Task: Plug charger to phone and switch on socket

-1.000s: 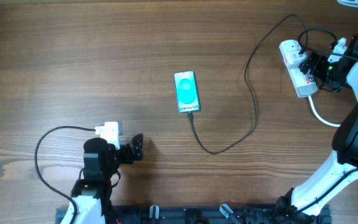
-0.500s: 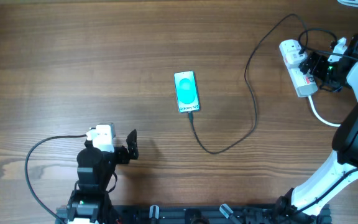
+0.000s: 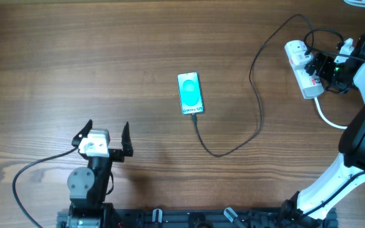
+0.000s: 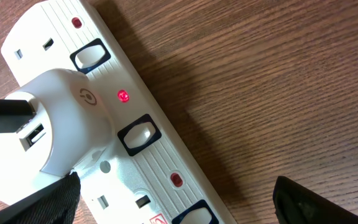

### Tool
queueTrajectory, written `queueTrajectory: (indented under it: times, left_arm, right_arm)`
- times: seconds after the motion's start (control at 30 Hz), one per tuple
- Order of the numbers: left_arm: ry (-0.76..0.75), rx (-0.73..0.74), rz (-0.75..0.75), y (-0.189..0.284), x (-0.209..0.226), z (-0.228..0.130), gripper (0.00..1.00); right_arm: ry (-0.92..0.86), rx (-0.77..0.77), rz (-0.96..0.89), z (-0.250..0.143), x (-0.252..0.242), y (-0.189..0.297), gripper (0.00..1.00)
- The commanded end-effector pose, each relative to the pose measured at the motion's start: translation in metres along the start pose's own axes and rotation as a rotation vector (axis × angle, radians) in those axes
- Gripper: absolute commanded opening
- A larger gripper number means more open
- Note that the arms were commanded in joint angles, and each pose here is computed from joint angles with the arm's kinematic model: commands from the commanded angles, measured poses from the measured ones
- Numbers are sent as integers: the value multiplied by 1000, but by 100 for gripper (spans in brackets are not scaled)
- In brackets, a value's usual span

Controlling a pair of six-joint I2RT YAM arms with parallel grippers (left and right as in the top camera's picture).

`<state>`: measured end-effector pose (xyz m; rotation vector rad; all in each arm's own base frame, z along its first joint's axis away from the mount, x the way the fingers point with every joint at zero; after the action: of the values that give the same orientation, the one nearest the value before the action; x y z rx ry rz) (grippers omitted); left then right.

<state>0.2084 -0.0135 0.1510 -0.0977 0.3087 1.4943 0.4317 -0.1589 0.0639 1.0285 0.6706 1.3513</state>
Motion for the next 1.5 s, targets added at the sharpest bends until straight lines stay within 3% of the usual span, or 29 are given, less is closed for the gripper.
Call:
queueTrajectory:
  times: [0.0, 1.3, 1.4, 1.47]
  left_arm:
    - [-24, -43, 21, 3, 3, 6, 100]
    - [-24, -55, 11, 4, 2, 9, 100]
    - [-24, -55, 11, 4, 2, 9, 100]
    - [-24, -55, 11, 4, 2, 9, 100]
  right_arm:
    - [22, -47, 11, 13, 6, 13, 100]
    - [26, -64, 7, 16, 5, 14, 100]
    - [38, -101, 0, 24, 9, 31, 100]
    - [64, -188, -15, 42, 17, 67, 100]
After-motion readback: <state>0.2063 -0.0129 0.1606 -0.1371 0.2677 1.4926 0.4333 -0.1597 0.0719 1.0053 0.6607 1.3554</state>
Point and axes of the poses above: each gripper's point midway between its finger pads, its own y axis back along the fingers, its own x axis along the line the jaws close on, z = x × y, the point moved 4 cm from there along y, back along the fingers, and after that the axes turned 14 degrees about y, right-handed, at the moved point
